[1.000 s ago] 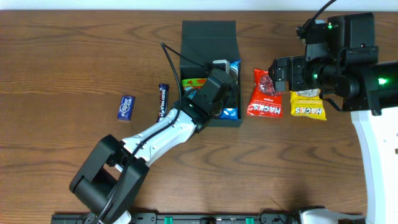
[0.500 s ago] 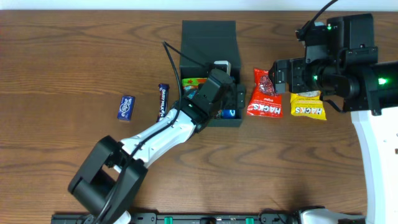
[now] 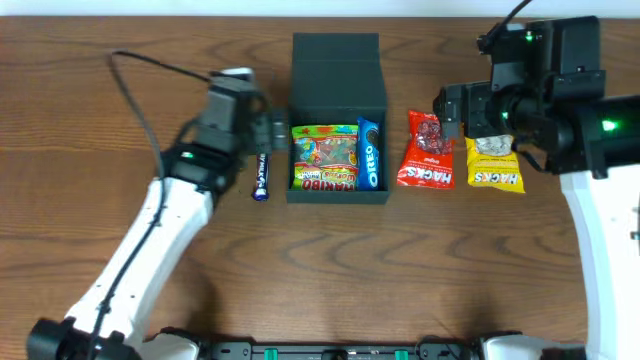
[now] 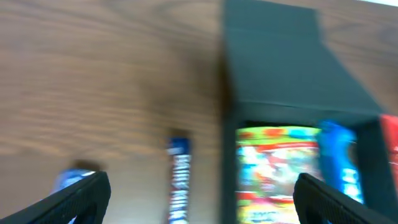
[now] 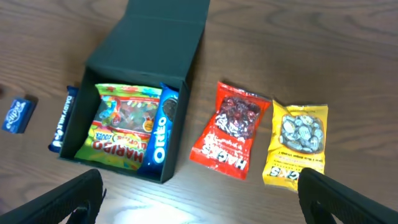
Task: Pack container
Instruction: 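Reach right gripper to the red Hacks bag and grasp it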
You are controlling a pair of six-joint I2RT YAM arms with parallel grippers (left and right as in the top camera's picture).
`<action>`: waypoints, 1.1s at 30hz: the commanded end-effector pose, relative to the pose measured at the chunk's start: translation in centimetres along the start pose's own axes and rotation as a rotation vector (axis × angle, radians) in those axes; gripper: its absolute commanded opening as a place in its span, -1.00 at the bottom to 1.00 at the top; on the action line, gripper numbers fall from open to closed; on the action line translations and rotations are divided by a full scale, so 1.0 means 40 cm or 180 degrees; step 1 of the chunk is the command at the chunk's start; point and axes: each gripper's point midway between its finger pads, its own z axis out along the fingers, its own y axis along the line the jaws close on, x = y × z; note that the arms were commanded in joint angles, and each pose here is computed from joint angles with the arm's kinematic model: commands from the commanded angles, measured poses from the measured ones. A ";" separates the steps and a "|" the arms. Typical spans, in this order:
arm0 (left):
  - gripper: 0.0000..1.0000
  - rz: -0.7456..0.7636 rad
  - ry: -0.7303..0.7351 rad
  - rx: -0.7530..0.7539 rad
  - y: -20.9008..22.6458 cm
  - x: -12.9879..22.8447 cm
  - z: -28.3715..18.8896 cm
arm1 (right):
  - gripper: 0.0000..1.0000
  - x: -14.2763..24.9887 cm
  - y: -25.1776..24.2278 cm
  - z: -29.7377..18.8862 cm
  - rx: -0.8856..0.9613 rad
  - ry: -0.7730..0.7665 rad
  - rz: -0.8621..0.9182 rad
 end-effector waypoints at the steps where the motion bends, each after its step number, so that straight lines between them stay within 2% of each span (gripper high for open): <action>1: 0.91 0.0192 0.0010 -0.0188 0.067 -0.014 -0.022 | 0.98 0.023 -0.022 0.082 0.0060 0.0256 0.0008; 6: 0.90 0.0172 0.0259 -0.0317 0.109 0.028 -0.028 | 0.99 0.068 -0.040 0.225 0.0082 0.0591 0.0079; 12: 0.90 0.0176 0.0338 -0.0337 0.113 0.044 -0.030 | 0.98 0.150 -0.081 0.390 0.0278 0.1035 0.0317; 19: 0.90 0.0178 0.0354 -0.0339 0.114 0.047 -0.030 | 0.99 0.215 -0.100 0.531 0.0306 0.1369 0.0342; 25: 0.90 0.0177 0.0354 -0.0340 0.114 0.047 -0.030 | 0.91 0.266 -0.114 0.613 0.0330 0.1571 0.0374; 31: 0.90 0.0177 0.0354 -0.0340 0.114 0.047 -0.030 | 0.74 0.301 -0.151 0.659 0.0575 0.1680 0.0370; 33: 0.90 0.0178 0.0352 -0.0339 0.114 0.046 -0.030 | 0.50 0.308 -0.154 0.671 0.0586 0.1696 0.0365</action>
